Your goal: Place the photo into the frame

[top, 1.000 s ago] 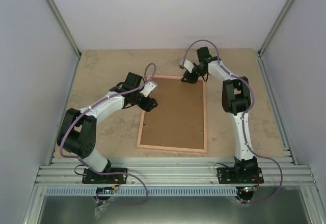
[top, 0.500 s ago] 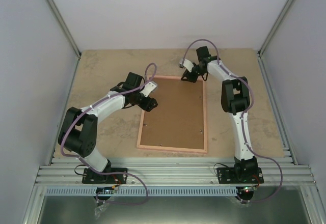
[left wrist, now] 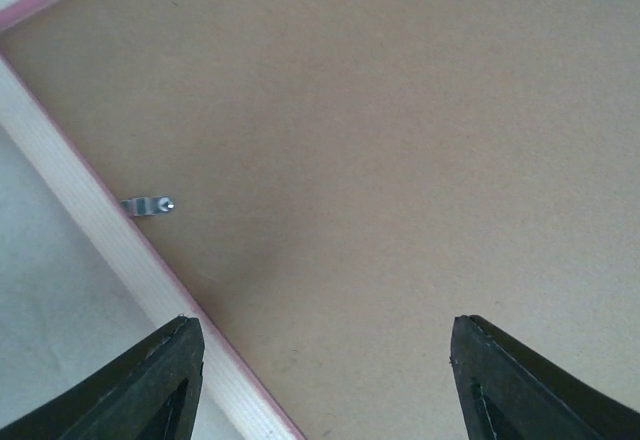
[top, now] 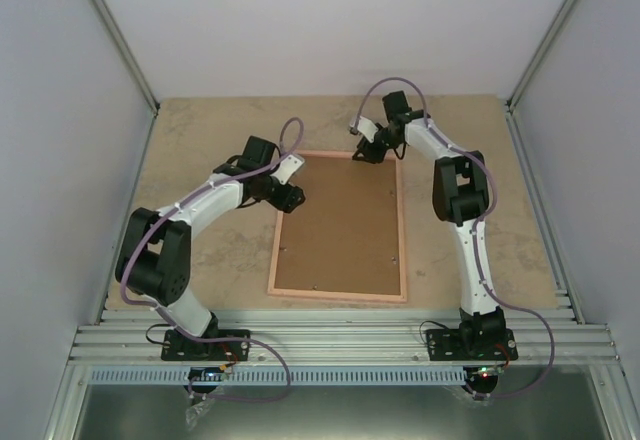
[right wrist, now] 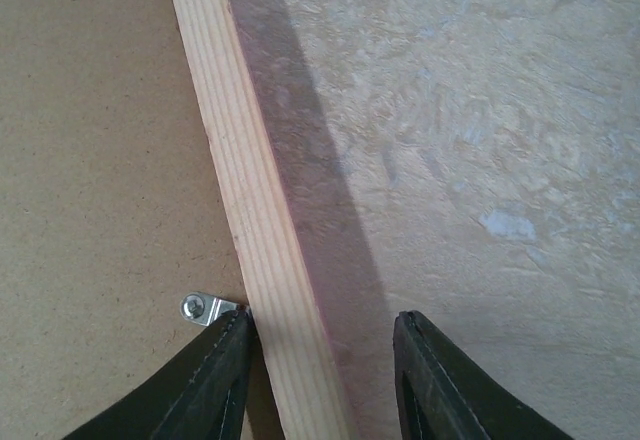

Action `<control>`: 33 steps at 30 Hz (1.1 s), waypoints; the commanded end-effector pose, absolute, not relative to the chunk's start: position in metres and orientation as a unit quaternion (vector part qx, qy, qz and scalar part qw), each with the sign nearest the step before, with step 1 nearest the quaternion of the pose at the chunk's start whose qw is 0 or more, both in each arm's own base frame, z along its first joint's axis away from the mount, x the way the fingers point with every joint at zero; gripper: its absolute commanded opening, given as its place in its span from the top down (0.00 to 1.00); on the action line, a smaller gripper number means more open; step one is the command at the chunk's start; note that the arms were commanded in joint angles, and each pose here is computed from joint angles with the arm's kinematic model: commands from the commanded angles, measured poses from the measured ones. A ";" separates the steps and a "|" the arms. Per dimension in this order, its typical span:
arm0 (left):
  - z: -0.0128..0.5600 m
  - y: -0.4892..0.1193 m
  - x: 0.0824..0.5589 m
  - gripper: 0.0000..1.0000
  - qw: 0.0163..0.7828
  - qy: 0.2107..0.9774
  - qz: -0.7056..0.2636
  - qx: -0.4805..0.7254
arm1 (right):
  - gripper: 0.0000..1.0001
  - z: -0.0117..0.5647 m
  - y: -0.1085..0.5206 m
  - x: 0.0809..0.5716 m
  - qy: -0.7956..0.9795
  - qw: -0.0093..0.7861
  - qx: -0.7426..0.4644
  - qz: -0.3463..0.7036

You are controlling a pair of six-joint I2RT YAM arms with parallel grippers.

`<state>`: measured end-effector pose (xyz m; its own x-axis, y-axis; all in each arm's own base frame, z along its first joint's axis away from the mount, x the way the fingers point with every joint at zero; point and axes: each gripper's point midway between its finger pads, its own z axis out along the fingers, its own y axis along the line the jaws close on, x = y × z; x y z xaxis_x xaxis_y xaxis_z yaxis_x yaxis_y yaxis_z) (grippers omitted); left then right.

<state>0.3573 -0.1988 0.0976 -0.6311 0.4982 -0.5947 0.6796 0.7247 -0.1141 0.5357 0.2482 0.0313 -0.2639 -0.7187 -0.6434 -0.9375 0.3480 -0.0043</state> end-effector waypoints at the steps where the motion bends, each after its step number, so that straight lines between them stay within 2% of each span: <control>1: 0.105 -0.186 0.364 0.30 0.279 0.890 -0.148 0.328 | 0.58 -0.012 0.250 0.509 0.776 0.213 -0.560 0.194; 11: 0.103 -0.175 0.374 0.30 0.281 0.897 -0.147 0.309 | 0.77 -0.025 0.248 0.528 0.803 0.219 -0.530 0.163; 14: 0.105 -0.174 0.375 0.30 0.284 0.897 -0.148 0.306 | 0.77 -0.022 0.247 0.534 0.805 0.227 -0.526 0.155; 21: 0.113 -0.168 0.378 0.28 0.294 0.897 -0.141 0.298 | 0.52 0.016 0.260 0.545 0.794 0.264 -0.521 0.170; 24: 0.123 -0.164 0.379 0.26 0.305 0.896 -0.134 0.293 | 0.38 0.044 0.263 0.549 0.787 0.288 -0.519 0.169; 26: 0.133 -0.160 0.380 0.21 0.315 0.894 -0.130 0.289 | 0.30 0.063 0.263 0.551 0.783 0.301 -0.519 0.165; 31: 0.160 -0.150 0.379 0.02 0.344 0.891 -0.117 0.272 | 0.09 0.108 0.256 0.547 0.774 0.327 -0.521 0.151; 33: 0.169 -0.146 0.377 0.01 0.352 0.890 -0.114 0.267 | 0.03 0.123 0.251 0.543 0.774 0.334 -0.518 0.149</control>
